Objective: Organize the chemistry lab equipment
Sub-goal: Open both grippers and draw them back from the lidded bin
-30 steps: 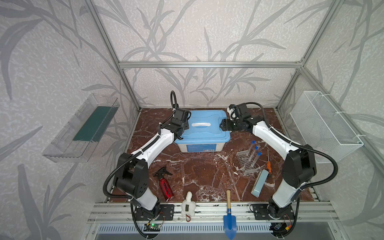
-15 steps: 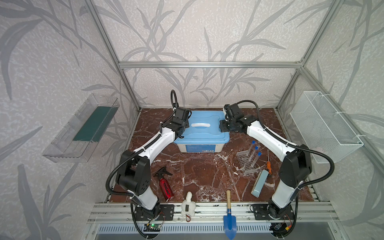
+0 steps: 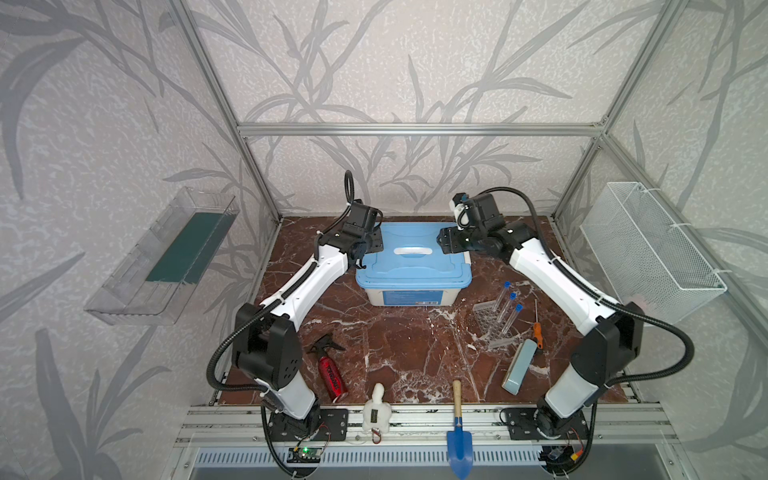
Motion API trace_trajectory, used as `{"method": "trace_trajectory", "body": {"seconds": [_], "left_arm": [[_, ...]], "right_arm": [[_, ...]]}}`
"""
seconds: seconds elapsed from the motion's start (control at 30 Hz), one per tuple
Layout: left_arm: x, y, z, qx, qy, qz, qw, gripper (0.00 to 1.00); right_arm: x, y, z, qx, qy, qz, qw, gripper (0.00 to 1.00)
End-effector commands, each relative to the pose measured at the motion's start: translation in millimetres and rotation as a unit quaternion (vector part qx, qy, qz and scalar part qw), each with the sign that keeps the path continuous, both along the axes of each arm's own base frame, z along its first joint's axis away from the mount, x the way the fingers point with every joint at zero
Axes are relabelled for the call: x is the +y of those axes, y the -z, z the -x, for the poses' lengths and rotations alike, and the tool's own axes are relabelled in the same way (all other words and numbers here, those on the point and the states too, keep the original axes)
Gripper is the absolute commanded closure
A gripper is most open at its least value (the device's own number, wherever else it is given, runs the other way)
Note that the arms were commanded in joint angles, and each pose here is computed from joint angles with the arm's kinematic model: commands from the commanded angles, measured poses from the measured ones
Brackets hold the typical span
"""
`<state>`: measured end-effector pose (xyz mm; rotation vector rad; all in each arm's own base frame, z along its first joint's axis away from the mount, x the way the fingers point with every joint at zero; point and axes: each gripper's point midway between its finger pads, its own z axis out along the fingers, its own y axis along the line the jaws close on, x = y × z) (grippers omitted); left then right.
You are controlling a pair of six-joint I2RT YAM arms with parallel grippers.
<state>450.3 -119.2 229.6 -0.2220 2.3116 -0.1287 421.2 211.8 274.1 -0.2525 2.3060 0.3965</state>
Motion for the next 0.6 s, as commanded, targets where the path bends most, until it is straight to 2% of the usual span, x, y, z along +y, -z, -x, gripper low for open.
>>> {"method": "trace_trajectory", "body": {"seconds": [0.0,0.13,0.23,0.3,0.43,0.57], "left_arm": [[30,-41,10,-0.025,-0.02,0.015,0.999,0.32],[64,-47,23,-0.035,-0.047,-0.007,0.998,0.24],[84,-35,31,-0.047,-0.052,-0.051,0.996,0.15],[102,-23,36,-0.041,-0.069,-0.067,0.994,0.06],[128,4,40,-0.018,-0.093,-0.072,0.993,0.01],[143,25,43,-0.019,-0.104,-0.108,0.988,0.01]], "right_arm": [[-39,-21,4,-0.015,0.022,-0.022,0.999,0.21],[-98,-14,7,-0.015,0.078,-0.007,0.997,0.12],[-150,6,11,0.002,0.152,0.019,0.988,0.0],[-175,20,12,0.014,0.179,0.04,0.983,0.01],[-198,47,13,0.032,0.216,0.065,0.974,0.01],[-209,65,9,0.02,0.226,0.082,0.971,0.01]]}}
